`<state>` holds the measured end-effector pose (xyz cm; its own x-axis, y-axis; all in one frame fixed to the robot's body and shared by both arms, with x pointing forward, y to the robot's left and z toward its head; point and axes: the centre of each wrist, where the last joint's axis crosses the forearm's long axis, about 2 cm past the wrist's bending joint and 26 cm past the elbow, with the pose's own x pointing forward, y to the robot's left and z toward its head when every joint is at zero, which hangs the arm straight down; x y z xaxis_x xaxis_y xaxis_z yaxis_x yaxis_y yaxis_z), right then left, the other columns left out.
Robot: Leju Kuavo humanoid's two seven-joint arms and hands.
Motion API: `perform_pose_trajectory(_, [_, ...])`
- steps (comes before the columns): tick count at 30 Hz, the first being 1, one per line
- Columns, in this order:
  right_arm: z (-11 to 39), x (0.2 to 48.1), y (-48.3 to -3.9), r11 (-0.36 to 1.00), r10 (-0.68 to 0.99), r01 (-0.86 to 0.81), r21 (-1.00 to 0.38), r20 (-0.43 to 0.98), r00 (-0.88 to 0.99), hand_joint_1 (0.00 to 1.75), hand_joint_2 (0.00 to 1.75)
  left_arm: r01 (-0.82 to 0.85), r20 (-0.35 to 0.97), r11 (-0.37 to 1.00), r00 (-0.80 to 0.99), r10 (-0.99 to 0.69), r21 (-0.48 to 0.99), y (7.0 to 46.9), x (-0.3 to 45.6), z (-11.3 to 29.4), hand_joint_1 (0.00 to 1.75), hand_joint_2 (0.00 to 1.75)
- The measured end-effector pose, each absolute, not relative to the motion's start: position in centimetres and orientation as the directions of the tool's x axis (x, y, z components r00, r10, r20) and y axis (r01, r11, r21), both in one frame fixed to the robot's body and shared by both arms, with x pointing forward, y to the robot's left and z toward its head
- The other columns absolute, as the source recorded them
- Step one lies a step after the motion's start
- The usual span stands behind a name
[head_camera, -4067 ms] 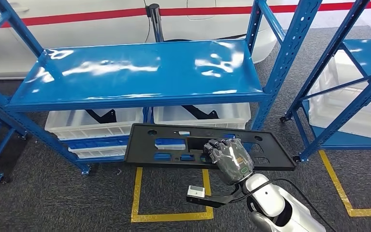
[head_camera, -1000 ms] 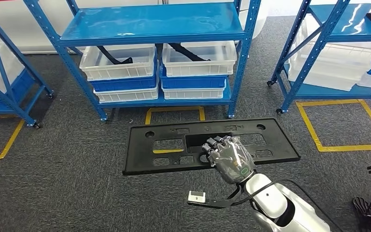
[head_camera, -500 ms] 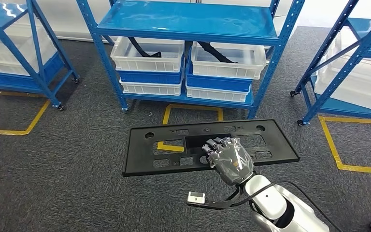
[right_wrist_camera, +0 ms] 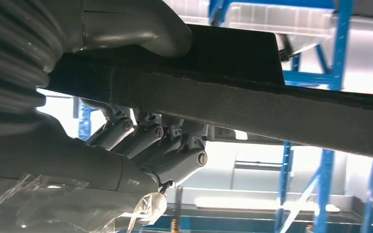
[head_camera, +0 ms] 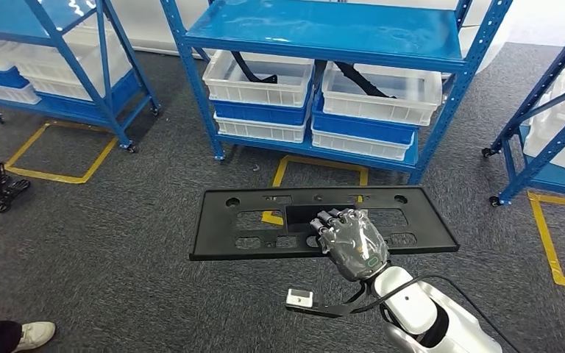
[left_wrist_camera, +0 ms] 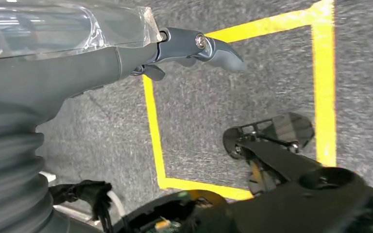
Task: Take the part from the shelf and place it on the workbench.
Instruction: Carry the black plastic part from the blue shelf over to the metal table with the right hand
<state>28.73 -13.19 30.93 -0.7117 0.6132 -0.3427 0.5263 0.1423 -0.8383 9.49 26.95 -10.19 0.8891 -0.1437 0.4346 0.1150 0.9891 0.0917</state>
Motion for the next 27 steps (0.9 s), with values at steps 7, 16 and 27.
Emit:
perform_pose_trajectory(7, [30.88,28.72,-13.21,0.138,0.618,0.518,-0.844,-0.335,-0.711,1.69,1.75,0.118,0.438,0.989,0.887,-0.147,0.093,26.96,9.66,-10.15,0.0,1.75])
perform_pose_trajectory(16, [30.57,28.57,-13.36,0.133,0.626,0.503,-0.854,-0.321,-0.71,1.69,1.75,0.12,0.437,0.988,0.887,-0.15,0.094,26.98,9.57,-10.17,0.0,1.75])
perform_pose_trajectory(27, [30.93,28.65,-13.49,0.127,0.633,0.509,-0.851,-0.326,-0.702,1.69,1.75,0.121,0.437,0.988,0.887,-0.15,0.094,26.97,9.52,-10.18,0.0,1.75])
